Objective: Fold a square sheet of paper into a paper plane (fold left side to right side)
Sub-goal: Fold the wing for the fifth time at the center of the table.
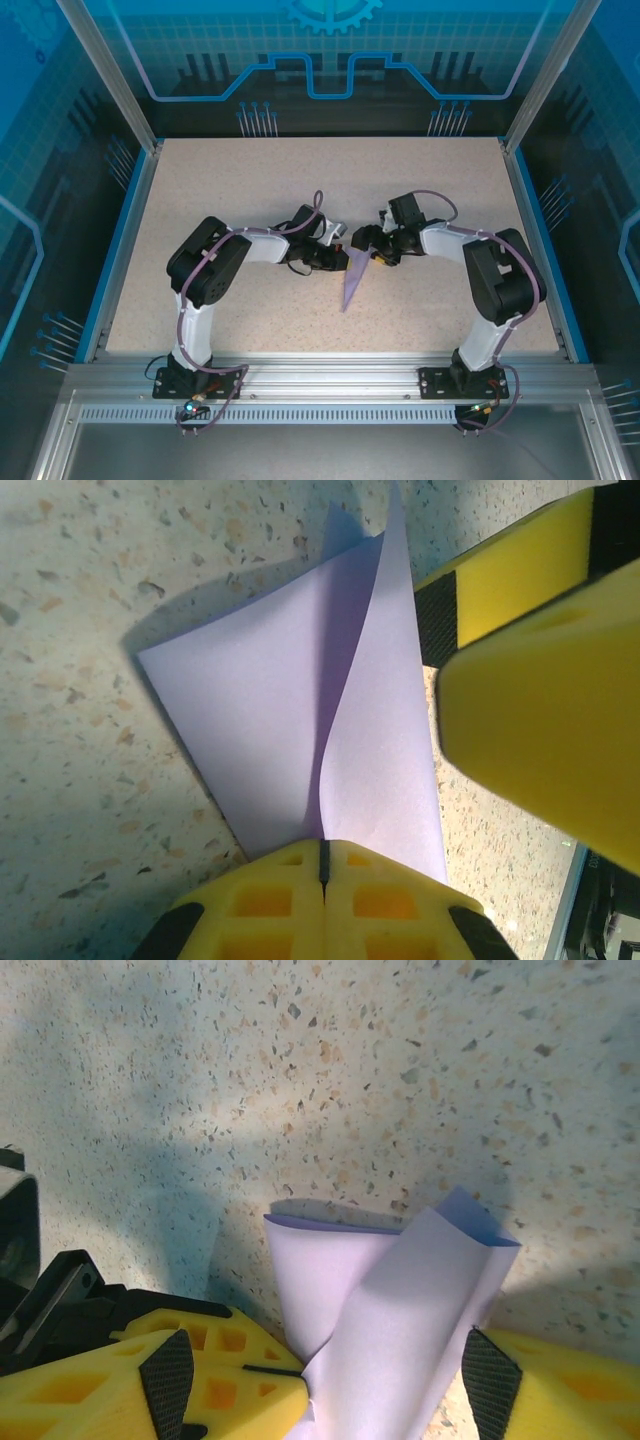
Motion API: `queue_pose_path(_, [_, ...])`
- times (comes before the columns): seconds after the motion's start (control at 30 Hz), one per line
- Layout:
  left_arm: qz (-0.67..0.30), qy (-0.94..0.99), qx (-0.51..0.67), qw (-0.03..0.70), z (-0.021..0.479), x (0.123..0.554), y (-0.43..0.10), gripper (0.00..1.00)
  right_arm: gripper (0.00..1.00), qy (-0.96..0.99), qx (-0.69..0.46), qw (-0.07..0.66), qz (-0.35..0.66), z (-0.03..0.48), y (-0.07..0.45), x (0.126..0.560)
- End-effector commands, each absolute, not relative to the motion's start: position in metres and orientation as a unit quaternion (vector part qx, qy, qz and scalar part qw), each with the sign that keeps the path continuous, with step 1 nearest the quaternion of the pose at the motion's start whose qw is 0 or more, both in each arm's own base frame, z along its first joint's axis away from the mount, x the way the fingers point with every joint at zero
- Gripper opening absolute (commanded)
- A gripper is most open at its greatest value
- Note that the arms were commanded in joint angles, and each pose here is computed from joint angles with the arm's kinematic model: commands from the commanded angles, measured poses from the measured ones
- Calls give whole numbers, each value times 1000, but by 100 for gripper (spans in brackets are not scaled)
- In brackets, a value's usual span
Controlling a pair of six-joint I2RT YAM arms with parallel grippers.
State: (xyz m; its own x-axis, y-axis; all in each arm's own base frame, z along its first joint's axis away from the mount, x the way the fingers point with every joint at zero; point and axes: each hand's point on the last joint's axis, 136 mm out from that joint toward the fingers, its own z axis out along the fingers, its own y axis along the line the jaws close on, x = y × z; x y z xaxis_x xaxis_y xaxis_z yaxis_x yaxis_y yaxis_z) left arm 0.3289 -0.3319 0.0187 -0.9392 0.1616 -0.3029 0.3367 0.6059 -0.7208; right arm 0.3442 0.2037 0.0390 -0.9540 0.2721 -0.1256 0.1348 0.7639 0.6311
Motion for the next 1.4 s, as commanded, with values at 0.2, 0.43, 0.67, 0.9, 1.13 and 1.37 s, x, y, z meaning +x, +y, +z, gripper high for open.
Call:
queue_pose_path(0.2, [-396,902,135,103,-5,335,-326,2,68,925,109,146,334,67,191,344])
queue_pose_path(0.43, [-393,904,134,104,-6,335,-325,1,25,921,98,130,353,55,195,320])
queue_pose_path(0.67, [-392,904,133,103,-7,335,-325,1,2,920,83,120,364,49,208,317])
queue_pose_path(0.9, [-392,904,133,103,-6,336,-325,1,2,923,76,110,360,41,215,321])
queue_pose_path(1.13, [-389,906,132,102,-8,335,-324,1,2,926,78,103,354,31,214,322])
queue_pose_path(1.37, [-387,907,130,102,-9,336,-324,1,2,932,81,93,341,21,212,321])
